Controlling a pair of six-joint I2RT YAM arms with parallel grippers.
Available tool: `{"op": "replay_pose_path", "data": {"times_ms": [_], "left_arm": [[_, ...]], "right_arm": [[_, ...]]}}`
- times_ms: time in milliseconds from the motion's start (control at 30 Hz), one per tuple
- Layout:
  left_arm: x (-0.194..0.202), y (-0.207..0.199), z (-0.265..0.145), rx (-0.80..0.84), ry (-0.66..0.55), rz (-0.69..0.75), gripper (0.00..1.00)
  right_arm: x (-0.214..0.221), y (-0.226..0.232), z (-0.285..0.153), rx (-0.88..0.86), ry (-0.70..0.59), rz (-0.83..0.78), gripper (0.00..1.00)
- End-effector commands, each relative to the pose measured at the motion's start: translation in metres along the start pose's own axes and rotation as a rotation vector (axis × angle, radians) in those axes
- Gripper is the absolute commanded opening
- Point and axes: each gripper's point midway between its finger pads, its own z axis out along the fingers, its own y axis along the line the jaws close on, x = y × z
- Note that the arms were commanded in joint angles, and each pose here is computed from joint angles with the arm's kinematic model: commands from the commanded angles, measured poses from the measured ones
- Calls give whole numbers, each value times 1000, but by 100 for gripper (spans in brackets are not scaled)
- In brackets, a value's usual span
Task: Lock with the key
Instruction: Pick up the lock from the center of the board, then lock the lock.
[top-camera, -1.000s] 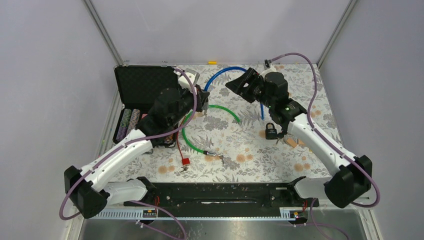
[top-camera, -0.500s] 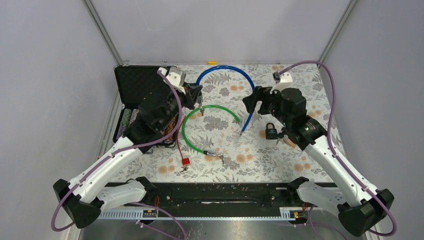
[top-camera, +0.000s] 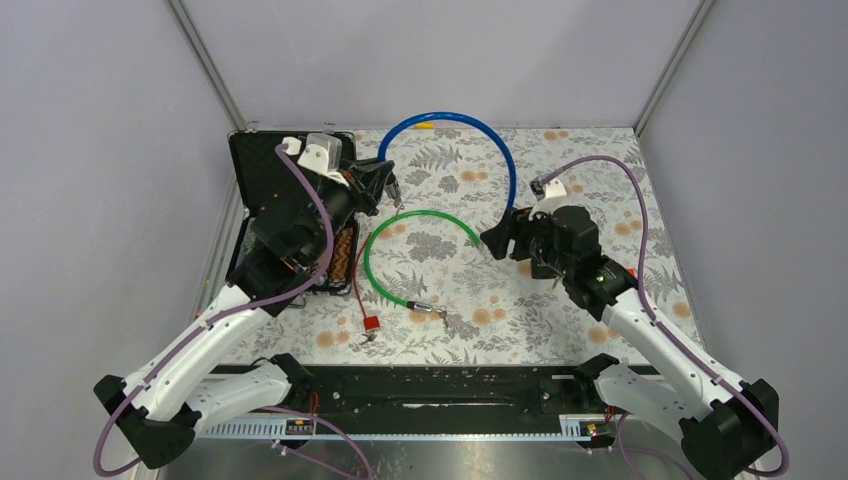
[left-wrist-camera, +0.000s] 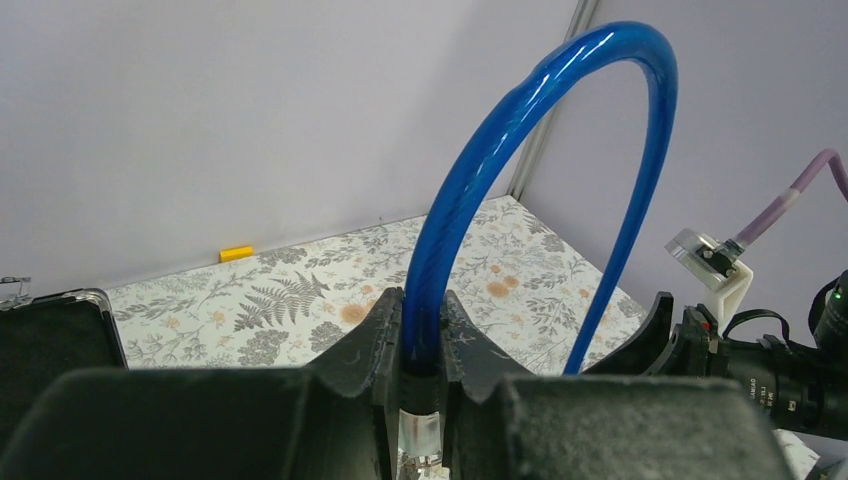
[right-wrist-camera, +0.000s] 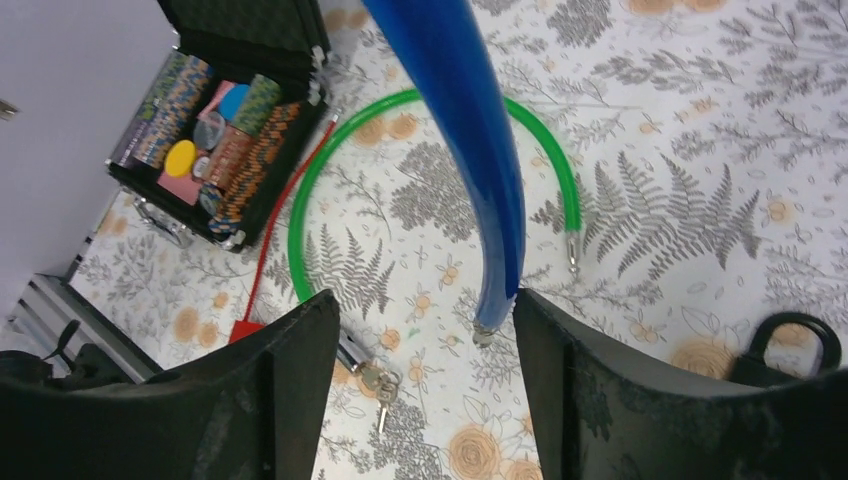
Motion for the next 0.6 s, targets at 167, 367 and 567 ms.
{"op": "replay_pose_path", "data": {"times_ms": [167, 367, 567], "left_arm": [[-66, -13, -9, 44, -208, -120, 0], [-69, -14, -13, 50, -225, -149, 0], [-73, -15, -16, 51, -234, -175, 0]], "right_arm": [[-37, 15, 8, -59, -124, -11, 65], [-29, 3, 15, 8, -95, 40, 66], [-21, 4, 19, 1, -58, 54, 45]]}}
